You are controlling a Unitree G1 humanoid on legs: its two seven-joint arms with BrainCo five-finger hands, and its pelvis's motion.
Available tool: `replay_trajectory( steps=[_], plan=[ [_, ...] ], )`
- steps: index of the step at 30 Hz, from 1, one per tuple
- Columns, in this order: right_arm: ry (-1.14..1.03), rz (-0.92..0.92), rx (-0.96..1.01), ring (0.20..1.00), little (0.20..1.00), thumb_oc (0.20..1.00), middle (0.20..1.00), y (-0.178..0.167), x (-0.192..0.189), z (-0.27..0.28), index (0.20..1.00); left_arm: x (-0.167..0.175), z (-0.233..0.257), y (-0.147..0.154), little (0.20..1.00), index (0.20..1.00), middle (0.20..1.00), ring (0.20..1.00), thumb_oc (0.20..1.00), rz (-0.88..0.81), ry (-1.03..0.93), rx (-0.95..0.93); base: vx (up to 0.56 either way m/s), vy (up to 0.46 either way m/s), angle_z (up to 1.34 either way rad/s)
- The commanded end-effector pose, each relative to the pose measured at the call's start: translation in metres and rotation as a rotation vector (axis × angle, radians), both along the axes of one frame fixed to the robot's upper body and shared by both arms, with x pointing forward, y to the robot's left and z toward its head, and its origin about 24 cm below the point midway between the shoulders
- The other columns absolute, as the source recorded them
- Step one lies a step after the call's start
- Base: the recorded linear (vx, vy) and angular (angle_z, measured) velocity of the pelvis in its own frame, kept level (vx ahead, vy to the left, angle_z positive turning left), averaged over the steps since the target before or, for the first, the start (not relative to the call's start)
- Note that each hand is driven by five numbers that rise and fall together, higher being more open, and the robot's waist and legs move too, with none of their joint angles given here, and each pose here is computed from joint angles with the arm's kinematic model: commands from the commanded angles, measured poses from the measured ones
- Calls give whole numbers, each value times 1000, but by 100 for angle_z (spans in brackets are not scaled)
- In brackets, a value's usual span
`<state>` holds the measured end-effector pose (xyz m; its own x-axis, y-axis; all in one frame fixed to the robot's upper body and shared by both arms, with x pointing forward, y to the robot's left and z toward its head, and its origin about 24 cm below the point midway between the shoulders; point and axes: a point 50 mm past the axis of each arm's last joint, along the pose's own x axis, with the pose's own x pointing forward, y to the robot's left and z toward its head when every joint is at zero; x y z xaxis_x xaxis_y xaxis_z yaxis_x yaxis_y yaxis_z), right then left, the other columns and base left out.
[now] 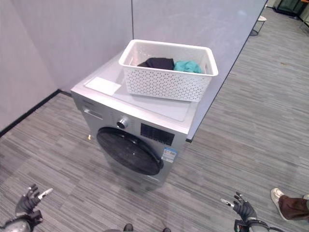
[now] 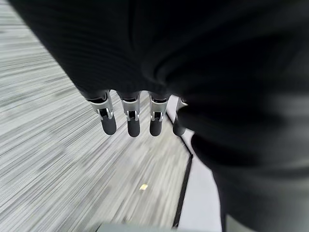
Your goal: Grab the laundry basket,head to the washer,open it,put in the laundry and shut it.
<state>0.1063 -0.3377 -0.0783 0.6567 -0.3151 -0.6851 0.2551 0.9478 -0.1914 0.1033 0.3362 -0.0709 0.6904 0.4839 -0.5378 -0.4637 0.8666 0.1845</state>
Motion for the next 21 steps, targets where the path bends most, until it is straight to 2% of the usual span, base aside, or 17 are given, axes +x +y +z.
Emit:
replay_trajectory(
  steps=[1,9,21],
  plan=[
    [-53,39,-91,1000,1000,1000,1000,-10,3,11,1000,8,1,1,1000,1000,1000,1000,1000,-40,-28,45,-34,-1,12],
    [6,54,-126,1000,1000,1000,1000,16,-14,-11,1000,-17,-30,-20,1000,1000,1000,1000,1000,-24,101,-9,-26,0,15],
    [75,52,-253,1000,1000,1000,1000,29,-39,-27,1000,-50,-47,-38,1000,1000,1000,1000,1000,30,160,-61,-2,17,3]
  ],
)
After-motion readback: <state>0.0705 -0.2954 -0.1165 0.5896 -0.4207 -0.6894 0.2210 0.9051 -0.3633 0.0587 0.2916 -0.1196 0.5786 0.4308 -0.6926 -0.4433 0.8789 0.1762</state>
